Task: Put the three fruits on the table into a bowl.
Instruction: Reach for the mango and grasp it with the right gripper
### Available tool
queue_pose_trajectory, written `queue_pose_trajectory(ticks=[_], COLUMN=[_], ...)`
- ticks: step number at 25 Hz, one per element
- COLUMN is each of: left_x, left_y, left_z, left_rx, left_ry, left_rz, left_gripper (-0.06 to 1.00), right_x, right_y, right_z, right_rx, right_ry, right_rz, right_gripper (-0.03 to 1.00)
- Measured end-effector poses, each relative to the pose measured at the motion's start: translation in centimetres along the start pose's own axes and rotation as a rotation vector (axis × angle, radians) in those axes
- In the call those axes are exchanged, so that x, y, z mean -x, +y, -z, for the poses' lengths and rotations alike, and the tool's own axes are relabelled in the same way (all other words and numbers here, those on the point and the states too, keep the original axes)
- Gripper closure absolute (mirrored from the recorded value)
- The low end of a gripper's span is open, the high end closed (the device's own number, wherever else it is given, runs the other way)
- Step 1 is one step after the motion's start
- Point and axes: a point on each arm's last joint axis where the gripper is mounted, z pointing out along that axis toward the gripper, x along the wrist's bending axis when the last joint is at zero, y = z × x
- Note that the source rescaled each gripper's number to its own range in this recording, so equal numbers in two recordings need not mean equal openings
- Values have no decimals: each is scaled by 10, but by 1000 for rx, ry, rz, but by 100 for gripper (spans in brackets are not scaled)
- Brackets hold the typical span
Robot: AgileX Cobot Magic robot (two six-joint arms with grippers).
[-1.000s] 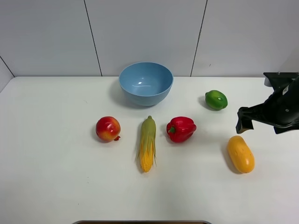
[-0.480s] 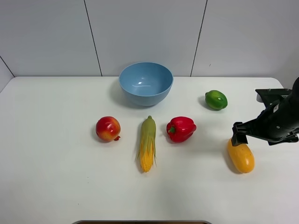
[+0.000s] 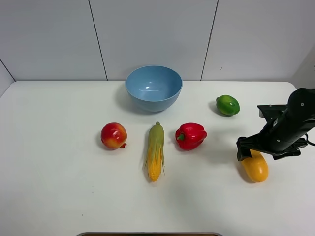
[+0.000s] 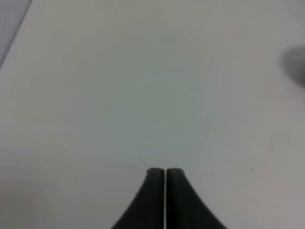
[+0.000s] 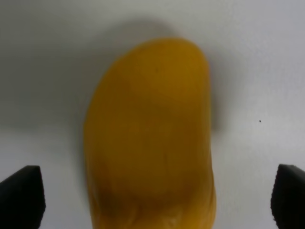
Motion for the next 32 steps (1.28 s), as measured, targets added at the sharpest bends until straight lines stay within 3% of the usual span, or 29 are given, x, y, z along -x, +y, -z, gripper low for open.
queue_pose_trajectory(ticks=[17, 24, 27, 31, 32], left_x=[0, 0, 0, 0, 0], left_y=[0, 0, 0, 0, 0], left_z=[0, 0, 0, 0, 0], left_rx=[0, 0, 0, 0, 0], left_ry=[0, 0, 0, 0, 0], left_rz=[0, 0, 0, 0, 0], left_gripper=[94, 94, 94, 94, 94], right_x=[-3, -4, -4, -4, -4], right_y=[2, 4, 4, 4, 4], right_z=[-42, -43, -43, -44, -44], right_rx=[-42, -11, -10, -14, -15], right_ry=[-1, 0, 1, 0, 0], right_rz=[1, 6, 6, 6, 6], right_gripper=[-1, 0, 8, 37, 39])
